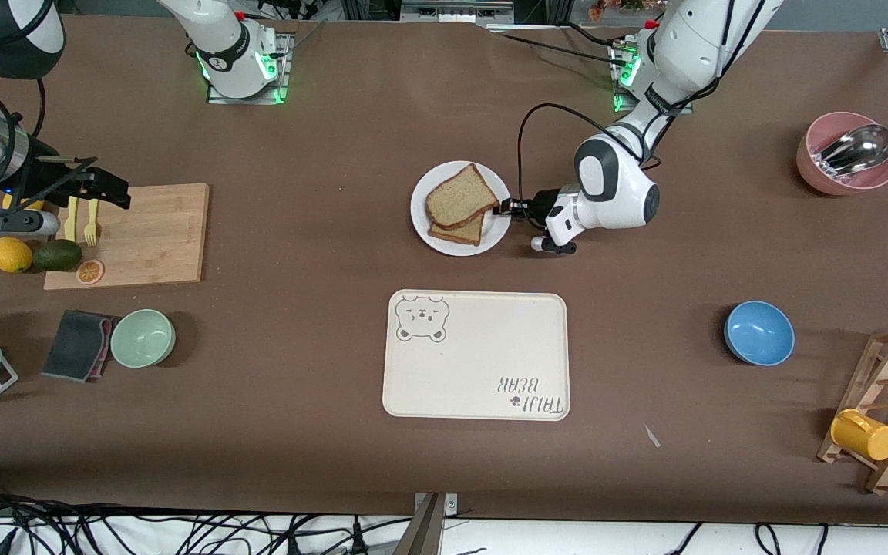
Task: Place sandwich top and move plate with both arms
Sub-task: 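Close the left gripper on the plate rim, then slide the plate with the left gripper onto the Taiji Bear tray, then open the left gripper and release the plate rim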
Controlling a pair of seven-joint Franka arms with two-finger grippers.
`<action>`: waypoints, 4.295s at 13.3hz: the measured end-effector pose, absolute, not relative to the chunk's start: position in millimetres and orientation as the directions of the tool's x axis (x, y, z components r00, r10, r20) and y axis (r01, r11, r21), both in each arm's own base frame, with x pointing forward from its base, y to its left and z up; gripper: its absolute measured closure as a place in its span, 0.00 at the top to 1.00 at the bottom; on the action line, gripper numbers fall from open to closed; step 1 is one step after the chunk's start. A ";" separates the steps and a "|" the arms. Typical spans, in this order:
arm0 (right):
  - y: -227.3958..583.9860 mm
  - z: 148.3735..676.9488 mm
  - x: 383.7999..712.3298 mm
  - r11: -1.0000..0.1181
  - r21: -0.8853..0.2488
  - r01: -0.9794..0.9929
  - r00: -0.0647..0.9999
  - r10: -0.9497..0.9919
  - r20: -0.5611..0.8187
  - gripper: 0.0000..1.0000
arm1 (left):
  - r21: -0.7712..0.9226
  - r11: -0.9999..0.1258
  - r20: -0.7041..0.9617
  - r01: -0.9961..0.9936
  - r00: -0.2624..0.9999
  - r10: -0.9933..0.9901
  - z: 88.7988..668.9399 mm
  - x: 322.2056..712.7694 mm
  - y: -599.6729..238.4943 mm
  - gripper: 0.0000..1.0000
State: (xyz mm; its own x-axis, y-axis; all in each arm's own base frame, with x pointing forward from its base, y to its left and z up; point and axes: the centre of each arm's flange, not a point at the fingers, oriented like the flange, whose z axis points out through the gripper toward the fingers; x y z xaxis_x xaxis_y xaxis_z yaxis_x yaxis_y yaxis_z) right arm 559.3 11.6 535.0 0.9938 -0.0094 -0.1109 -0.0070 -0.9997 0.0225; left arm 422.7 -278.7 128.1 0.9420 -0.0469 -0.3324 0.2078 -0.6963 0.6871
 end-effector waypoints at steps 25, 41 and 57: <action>16.8 519.7 572.2 -0.998 0.056 0.018 0.999 0.016 -0.040 1.00 | 0.886 -0.385 -0.185 0.258 0.959 0.216 207.4 566.5 -268.5 0.09; 16.3 529.9 567.0 -0.998 0.057 0.018 1.000 0.017 -0.017 1.00 | 0.851 -0.454 -0.156 0.264 0.952 0.261 154.1 631.9 -284.3 0.09; 15.6 587.8 557.1 -1.000 0.003 -0.005 0.996 -0.005 -0.087 1.00 | 0.811 -0.512 -0.151 0.283 0.947 0.284 138.8 626.9 -255.2 0.33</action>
State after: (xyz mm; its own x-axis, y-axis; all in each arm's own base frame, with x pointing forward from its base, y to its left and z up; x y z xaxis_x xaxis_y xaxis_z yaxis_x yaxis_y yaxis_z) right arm 557.1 15.6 587.8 0.9962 -0.0050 -0.0867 -0.0047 -1.0000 0.0032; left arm 626.9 -255.2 138.8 0.9468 0.2838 -0.1515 0.2833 -0.5124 0.8107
